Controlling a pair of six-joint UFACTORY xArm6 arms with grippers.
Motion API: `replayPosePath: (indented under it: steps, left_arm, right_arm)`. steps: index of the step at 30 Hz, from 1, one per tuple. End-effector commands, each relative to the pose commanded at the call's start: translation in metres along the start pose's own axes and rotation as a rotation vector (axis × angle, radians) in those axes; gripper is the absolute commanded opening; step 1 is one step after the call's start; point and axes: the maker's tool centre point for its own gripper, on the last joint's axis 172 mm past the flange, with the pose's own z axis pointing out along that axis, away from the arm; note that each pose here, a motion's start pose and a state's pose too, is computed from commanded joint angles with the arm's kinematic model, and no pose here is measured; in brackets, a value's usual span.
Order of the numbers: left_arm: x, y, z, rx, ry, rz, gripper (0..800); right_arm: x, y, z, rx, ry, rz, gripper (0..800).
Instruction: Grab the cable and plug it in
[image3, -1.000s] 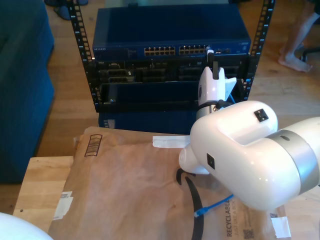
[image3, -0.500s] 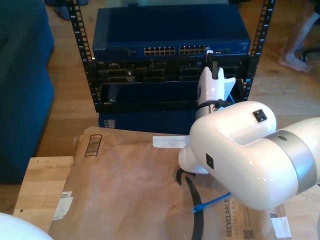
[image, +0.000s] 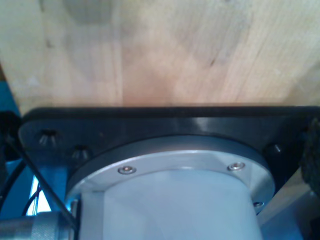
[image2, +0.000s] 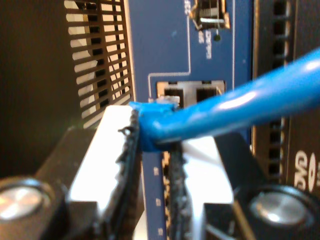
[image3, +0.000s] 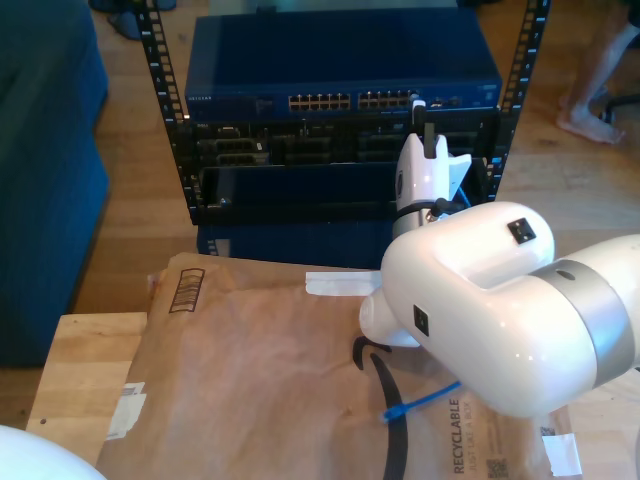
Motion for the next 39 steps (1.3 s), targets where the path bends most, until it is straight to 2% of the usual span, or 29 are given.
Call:
replayPosePath:
  steps: [39]
  left_arm:
    - [0.0,0.0,0.0,0.0,0.0,0.0,800]
  right_arm:
    - [-0.0023,-0.0021,0.0015,0.006,-0.006,0.0,0]
